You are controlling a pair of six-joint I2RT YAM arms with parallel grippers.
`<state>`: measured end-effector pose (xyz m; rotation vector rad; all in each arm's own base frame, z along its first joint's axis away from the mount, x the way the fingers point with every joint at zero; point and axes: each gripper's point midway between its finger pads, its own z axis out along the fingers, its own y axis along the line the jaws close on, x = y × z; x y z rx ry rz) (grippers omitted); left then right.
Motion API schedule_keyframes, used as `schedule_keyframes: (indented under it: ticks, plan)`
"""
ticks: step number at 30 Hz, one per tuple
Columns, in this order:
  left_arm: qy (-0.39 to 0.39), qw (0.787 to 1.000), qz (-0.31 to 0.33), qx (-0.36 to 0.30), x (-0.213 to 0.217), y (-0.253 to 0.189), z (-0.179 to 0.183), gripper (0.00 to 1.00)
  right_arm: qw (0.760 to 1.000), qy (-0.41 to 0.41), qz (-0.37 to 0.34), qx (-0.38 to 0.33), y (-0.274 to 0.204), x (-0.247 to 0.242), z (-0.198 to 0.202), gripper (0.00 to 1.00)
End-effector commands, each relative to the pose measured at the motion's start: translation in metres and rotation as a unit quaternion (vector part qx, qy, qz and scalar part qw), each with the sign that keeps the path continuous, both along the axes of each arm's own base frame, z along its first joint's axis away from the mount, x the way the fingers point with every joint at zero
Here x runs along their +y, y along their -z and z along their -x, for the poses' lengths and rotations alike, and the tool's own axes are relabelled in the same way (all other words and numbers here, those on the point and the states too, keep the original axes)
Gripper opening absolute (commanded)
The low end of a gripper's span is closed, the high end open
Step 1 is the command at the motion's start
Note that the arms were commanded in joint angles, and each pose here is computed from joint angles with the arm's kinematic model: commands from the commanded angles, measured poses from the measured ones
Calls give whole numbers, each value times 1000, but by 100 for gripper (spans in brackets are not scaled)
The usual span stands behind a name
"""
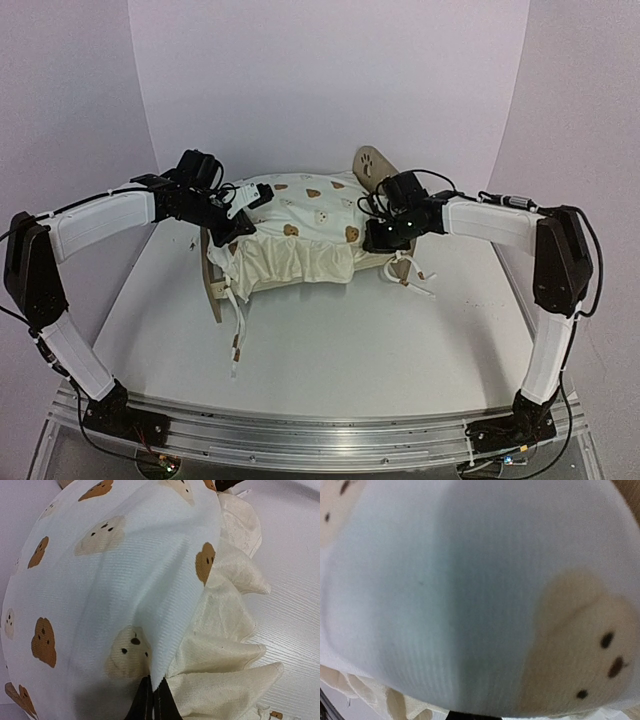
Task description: Set up the pet bed
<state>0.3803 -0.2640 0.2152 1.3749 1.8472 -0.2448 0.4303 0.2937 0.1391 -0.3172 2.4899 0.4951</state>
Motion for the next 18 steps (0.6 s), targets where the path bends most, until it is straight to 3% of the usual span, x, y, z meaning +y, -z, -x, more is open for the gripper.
schedule_keyframes:
  ticks: [1,12,18]
  plan:
    - [3,998,19,-55,2,-31,-4,0,997,8,59,-59,-57,-26,-16,0]
    - [24,999,10,-28,4,-12,12,0,995,-54,64,48,-68,-35,48,0]
    - [25,999,8,-28,5,-11,13,0,998,-57,13,27,-109,-24,51,0]
